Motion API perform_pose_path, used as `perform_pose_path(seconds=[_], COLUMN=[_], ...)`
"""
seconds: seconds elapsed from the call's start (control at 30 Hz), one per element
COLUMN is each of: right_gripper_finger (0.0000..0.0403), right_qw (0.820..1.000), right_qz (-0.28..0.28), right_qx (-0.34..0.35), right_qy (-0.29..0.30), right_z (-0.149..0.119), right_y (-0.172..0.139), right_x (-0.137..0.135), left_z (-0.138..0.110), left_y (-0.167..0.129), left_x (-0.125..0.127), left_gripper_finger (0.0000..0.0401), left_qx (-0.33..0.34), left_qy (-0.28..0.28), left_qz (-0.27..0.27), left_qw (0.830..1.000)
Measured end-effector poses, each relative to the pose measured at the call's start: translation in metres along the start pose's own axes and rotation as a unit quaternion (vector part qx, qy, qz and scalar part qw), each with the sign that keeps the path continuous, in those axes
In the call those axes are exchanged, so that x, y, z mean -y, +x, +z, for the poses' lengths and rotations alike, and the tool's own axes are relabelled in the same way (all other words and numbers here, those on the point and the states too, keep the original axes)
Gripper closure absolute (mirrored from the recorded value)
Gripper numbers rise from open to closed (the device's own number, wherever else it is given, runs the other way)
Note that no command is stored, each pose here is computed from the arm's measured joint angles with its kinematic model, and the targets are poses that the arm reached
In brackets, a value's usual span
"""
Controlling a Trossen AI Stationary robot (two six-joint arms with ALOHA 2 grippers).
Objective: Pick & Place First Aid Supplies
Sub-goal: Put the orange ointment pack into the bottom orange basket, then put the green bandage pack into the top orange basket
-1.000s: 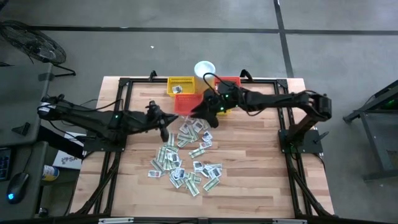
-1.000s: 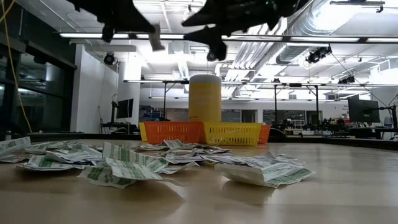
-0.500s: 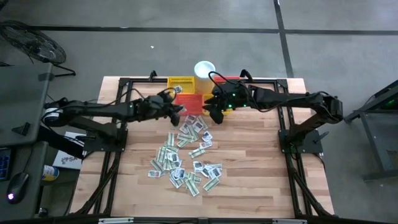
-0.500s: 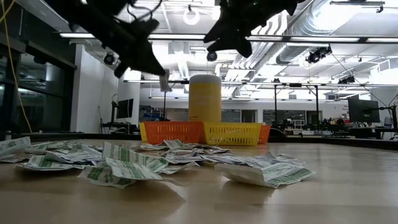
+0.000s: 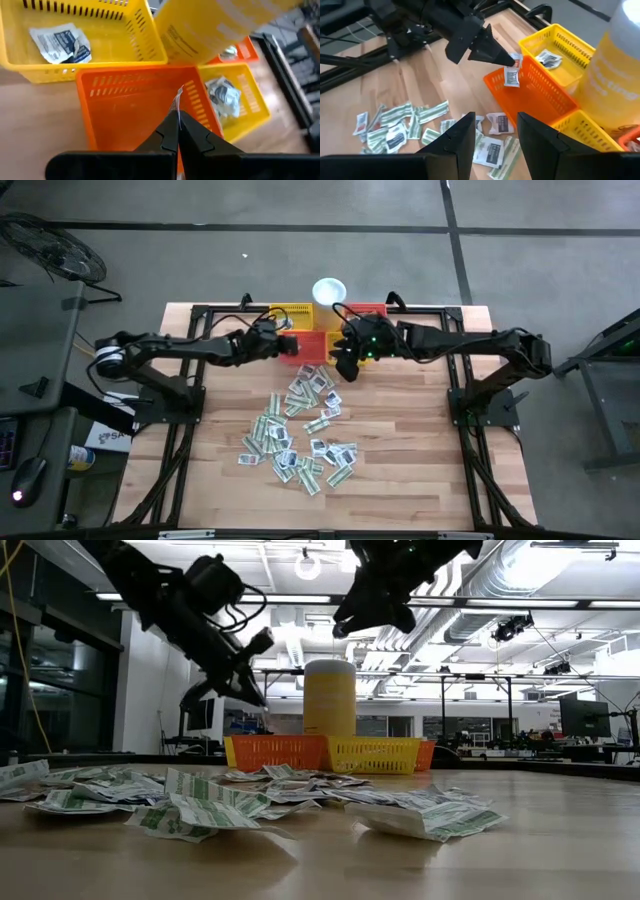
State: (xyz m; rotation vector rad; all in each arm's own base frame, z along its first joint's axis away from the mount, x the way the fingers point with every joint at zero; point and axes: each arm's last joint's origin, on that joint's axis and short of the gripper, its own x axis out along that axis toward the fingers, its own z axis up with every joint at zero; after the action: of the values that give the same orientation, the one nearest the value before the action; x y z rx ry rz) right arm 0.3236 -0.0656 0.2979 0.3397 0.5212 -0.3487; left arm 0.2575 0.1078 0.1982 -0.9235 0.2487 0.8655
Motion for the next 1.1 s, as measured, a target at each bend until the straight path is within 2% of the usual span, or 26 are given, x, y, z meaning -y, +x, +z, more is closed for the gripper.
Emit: perform_pose_path(seconds=[0.23,0.37,0.7,0.9,1.1], right_gripper_finger=[0.0265,0.0265,0.0265,0.0265,0.0265], right_qw=[1.000,1.000,1.000,0.998,0.997], right_qz=[-0.011,-0.012,-0.012,0.016,0.032], right_qx=[-0.006,-0.013,-0.028,-0.058,-0.057], right_qy=[-0.005,-0.006,-0.007,-0.025,-0.050], right_z=[-0.003,-0.005,-0.007,-0.012,-0.026], right_y=[0.000,-0.001,-0.001,-0.001,0.005], right_x=[-0.004,-0.004,-0.003,-0.005,-0.010], left_z=[-0.007,-0.008,-0.009,-0.003,0.005], left_y=[0.012,0.014,0.014,0.004,-0.017], left_x=[-0.004,-0.006,-0.005,0.002,0.008], left_gripper_finger=[0.0400,0.0390,0.0312,0.0296,0.0295], left_qx=[0.000,-0.005,-0.017,-0.027,-0.040], left_qy=[-0.038,-0.039,-0.022,0.054,0.136], left_qz=[0.017,0.024,0.016,-0.025,-0.074], left_qw=[0.999,0.999,1.000,0.998,0.987])
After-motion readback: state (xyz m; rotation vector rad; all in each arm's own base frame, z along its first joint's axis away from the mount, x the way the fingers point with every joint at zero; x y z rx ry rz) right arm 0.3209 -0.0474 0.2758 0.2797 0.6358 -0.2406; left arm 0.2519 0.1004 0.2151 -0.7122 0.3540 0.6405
